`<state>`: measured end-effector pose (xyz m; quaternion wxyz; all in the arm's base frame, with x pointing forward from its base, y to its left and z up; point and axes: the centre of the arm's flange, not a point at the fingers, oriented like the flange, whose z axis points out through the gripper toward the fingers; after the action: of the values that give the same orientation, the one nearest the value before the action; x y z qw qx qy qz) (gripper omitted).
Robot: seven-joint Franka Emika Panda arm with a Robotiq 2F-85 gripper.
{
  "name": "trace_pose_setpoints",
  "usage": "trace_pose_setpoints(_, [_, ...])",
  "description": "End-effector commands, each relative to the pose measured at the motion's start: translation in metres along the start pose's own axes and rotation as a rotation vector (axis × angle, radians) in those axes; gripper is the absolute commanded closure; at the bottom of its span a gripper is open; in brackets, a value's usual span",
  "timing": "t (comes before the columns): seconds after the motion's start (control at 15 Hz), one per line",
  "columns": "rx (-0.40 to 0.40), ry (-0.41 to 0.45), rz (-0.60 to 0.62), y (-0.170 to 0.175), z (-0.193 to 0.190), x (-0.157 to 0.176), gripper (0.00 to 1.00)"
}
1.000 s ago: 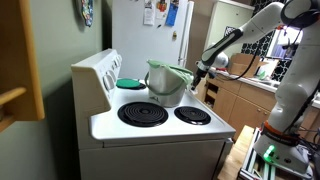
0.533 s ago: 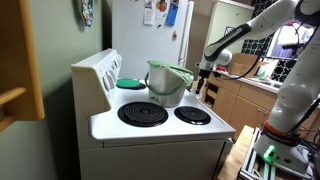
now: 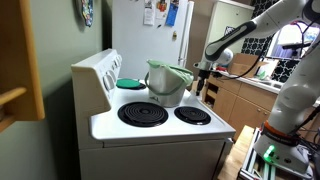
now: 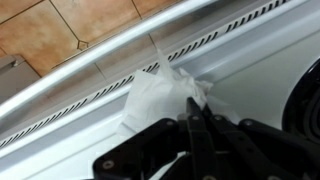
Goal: Use the piece of tissue to wipe the oven handle
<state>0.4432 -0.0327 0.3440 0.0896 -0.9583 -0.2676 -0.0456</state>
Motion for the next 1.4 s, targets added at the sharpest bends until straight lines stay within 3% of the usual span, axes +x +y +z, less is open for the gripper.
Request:
trace_pose_setpoints(0.0, [-0.118,0.099,0.025,0.021,0.005,0.003,0.98])
trace_pose_setpoints(0.27, [-0.252,0.171,0.08,0.054,0.013,0.013,0.98])
trace_pose_setpoints(0.73, [-0.369,0.254,0.235,0.104,0.026,0.025,0.98])
trace_pose_setpoints(1.0, [-0.389,0.297,0.33,0.125,0.031,0.039,0.98])
trace_pose_setpoints(1.33, [-0.345,0.254,0.343,0.119,0.016,0.03,0.98])
